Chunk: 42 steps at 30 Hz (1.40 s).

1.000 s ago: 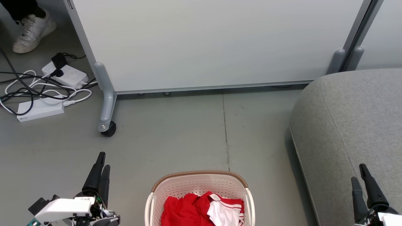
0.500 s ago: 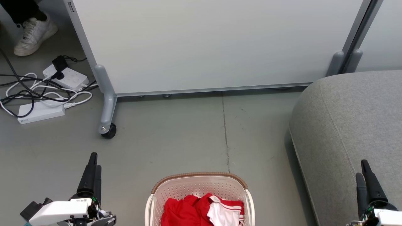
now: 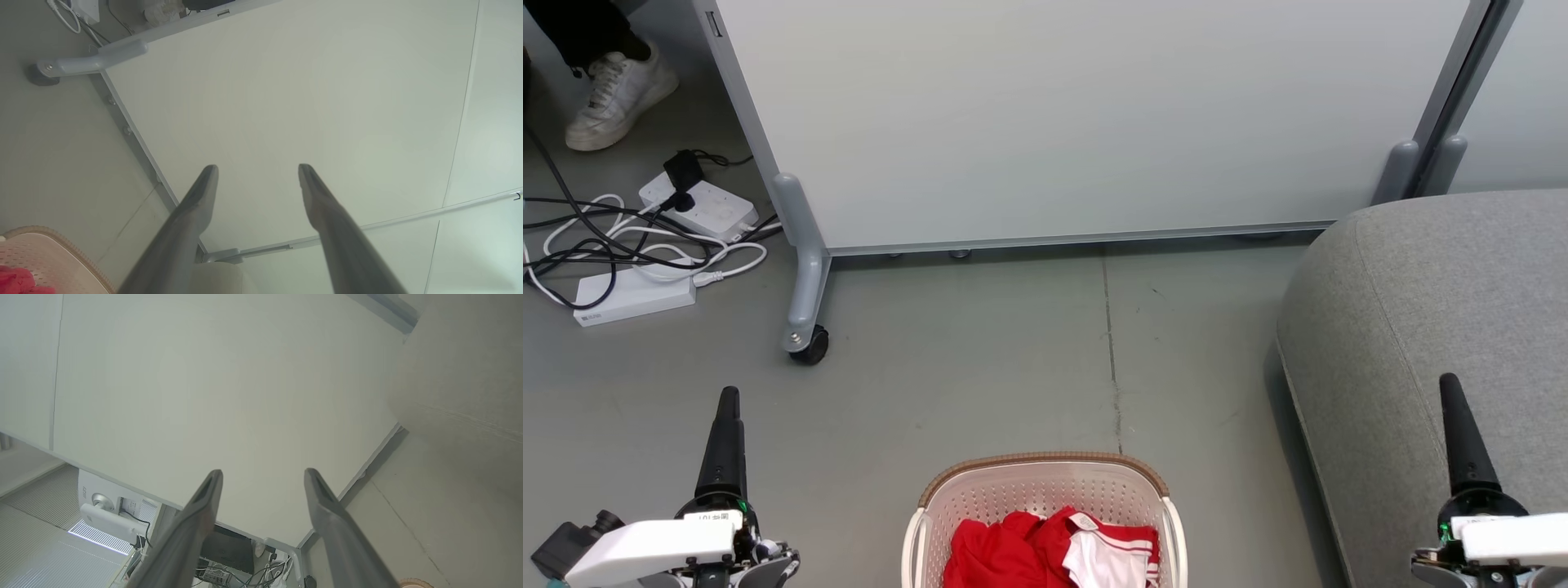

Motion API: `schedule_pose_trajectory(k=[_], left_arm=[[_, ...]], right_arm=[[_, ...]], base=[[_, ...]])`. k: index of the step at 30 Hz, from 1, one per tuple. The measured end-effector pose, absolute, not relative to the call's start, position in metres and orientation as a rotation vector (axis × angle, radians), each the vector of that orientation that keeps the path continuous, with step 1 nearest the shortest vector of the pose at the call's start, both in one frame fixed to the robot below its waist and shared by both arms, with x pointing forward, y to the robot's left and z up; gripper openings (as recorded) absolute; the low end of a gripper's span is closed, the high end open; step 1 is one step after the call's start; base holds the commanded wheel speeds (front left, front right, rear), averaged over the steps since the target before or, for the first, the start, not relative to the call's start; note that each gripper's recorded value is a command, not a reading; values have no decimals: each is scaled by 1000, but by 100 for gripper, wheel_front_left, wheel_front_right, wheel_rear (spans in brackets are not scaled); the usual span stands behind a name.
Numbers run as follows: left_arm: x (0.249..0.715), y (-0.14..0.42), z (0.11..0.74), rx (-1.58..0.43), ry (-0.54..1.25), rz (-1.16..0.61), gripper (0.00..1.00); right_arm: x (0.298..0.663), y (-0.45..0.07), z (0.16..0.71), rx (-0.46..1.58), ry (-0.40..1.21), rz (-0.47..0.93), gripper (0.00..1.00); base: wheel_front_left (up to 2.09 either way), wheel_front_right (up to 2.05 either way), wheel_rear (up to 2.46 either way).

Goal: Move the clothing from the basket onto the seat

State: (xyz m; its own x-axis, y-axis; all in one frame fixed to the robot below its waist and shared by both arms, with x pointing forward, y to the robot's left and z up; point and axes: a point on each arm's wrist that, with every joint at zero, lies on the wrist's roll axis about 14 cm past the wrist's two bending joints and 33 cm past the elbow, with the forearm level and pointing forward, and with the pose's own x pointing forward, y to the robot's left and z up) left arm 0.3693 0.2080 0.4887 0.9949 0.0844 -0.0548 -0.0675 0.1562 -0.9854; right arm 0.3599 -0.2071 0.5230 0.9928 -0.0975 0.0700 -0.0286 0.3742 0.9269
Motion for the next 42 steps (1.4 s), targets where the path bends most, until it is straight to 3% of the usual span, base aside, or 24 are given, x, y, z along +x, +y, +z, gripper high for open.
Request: schedule_pose_trajectory(k=[22,30,42], left_arm=[[365,229,527,-1080,-157,113,100],[369,198,551,-879,-160,40,100],[362,143,539,-584,-83,-70,100]], right_arm=[[368,-178,583,658,-260,108,100],[367,-169,581,547,-256,123,100],[365,-166,568,442,-230,114,100]], base=[[0,0,0],[0,0,0],[0,0,0]])
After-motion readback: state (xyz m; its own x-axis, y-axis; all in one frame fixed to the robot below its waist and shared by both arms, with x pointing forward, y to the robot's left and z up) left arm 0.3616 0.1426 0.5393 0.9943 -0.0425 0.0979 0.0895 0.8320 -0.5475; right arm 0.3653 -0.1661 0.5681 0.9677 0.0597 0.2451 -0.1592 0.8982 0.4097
